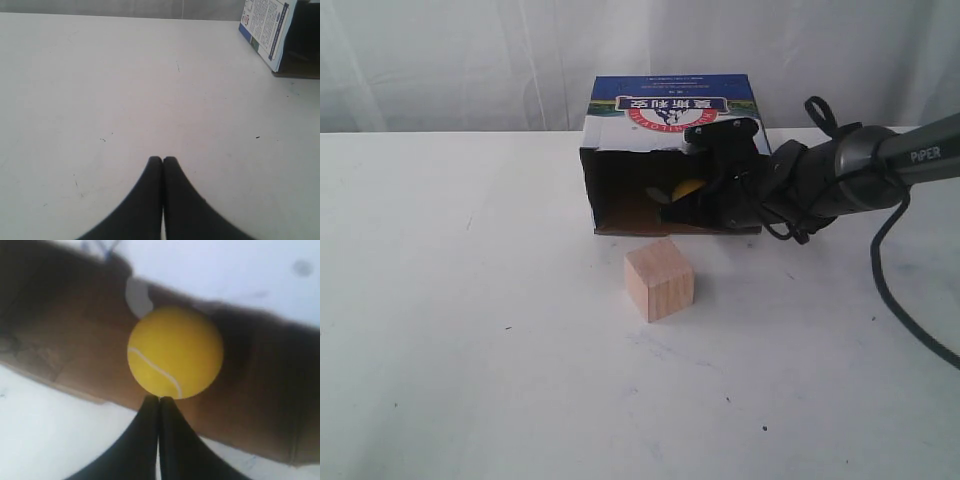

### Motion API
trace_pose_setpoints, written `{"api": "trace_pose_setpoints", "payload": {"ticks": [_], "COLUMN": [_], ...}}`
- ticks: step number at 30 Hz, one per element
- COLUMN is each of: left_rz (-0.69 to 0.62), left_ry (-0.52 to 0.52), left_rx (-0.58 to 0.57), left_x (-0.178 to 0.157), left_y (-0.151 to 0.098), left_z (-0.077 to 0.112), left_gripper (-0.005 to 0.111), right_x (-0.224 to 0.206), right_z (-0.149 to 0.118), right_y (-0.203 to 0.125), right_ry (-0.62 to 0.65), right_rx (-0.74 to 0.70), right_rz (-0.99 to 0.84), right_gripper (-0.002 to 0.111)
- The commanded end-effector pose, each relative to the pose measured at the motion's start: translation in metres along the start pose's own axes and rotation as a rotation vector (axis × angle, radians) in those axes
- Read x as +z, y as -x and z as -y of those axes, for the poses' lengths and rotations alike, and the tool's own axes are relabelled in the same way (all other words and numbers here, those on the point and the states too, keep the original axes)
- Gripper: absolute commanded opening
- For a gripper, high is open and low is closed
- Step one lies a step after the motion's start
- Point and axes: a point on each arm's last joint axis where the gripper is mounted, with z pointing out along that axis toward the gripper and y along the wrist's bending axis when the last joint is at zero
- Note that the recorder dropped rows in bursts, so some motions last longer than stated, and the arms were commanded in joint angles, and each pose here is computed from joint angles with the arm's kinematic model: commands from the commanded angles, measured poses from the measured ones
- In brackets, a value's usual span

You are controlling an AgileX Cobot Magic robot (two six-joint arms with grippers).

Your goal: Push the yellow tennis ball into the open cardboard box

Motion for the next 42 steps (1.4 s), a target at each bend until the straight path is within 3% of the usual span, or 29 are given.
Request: {"api": "trace_pose_setpoints", "payload": {"ticks": [1,15,19,23,29,31,33,34,38,42], "left_rz": [0.003,0.003,0.003,0.003,0.003,0.003,0.003,0.003,0.003,0.003], "left_ry": [-0.004,-0.004,-0.004,-0.004,-0.004,-0.004,-0.004,-0.004,-0.004,-0.004], "left_rx": [-0.002,-0.002,-0.002,-0.002,-0.002,-0.002,-0.002,-0.002,-0.002,-0.002], "left_x": [0.0,0.0,0.0,0.0,0.0,0.0,0.0,0.0,0.0,0.0], "left_y": [-0.001,-0.001,-0.001,-0.001,-0.001,-0.001,-0.001,-0.001,-0.001,-0.001], "left_z": [0.0,0.0,0.0,0.0,0.0,0.0,0.0,0.0,0.0,0.0], "left_gripper": [0.0,0.0,0.0,0.0,0.0,0.0,0.0,0.0,0.0,0.0], "right_x": [-0.005,-0.033,-0.044,-0.061,-0.148,-0.18,-0.206,-0.217,-0.271,-0.325], "right_z": [0.005,-0.007,0.008,0.04,0.105,0.133,0.146,0.148,0.13,0.108], "right_y": [0.01,0.018,0.008,-0.003,-0.011,-0.026,-0.042,-0.046,-0.057,-0.058], "right_ry": [-0.051,0.119,0.145,0.009,-0.439,-0.614,-0.701,-0.72,-0.735,-0.673], "right_rx": [-0.039,-0.067,-0.032,0.001,-0.074,-0.031,0.029,0.066,0.217,0.304], "right_rz": [0.076,-0.046,-0.173,-0.251,-0.417,-0.634,-0.85,-0.866,-0.685,-0.284], "right_gripper": [0.0,0.0,0.0,0.0,0.0,0.0,0.0,0.0,0.0,0.0]}}
